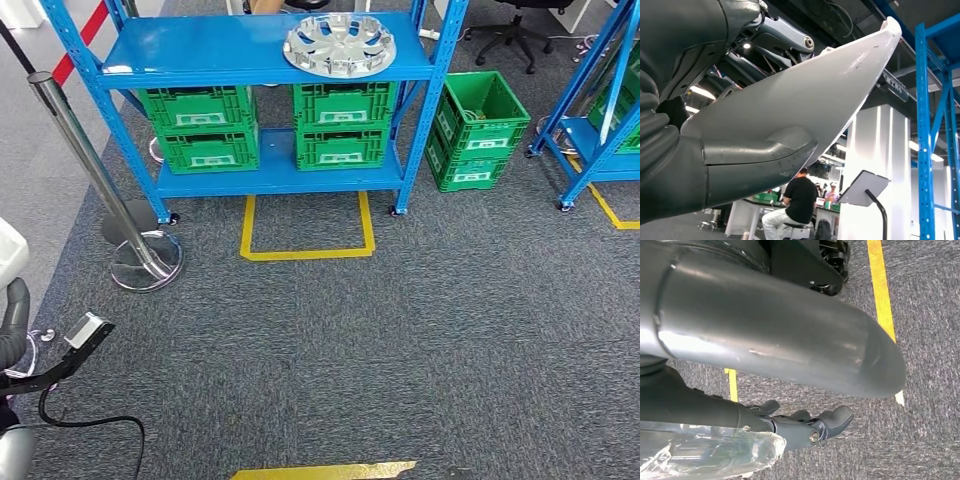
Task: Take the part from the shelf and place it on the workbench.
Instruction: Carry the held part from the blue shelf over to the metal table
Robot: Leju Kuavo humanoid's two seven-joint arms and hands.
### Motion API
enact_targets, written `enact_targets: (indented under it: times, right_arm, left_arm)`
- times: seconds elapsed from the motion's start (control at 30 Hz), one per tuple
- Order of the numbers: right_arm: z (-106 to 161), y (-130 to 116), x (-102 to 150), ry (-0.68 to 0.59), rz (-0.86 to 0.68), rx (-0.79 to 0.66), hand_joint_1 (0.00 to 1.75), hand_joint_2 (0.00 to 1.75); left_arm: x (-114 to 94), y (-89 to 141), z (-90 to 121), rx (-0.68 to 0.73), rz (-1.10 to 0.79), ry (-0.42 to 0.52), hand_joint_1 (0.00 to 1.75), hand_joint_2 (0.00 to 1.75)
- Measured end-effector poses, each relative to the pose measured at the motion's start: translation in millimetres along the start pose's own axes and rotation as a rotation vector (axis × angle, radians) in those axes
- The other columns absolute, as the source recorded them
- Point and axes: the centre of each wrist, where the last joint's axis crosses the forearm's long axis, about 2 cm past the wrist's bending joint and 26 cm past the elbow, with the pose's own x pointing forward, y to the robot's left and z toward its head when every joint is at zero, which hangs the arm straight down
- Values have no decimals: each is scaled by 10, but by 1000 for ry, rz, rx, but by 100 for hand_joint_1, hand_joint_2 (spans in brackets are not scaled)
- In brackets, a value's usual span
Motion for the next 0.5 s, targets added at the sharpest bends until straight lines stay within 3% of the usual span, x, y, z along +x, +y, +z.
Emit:
enact_targets:
  times: [0.5]
  right_arm:
    - [2, -2, -5, -15, 48, 6, 0, 0]
  left_arm:
    - [-16, 7, 12, -2, -4, 3, 175, 175]
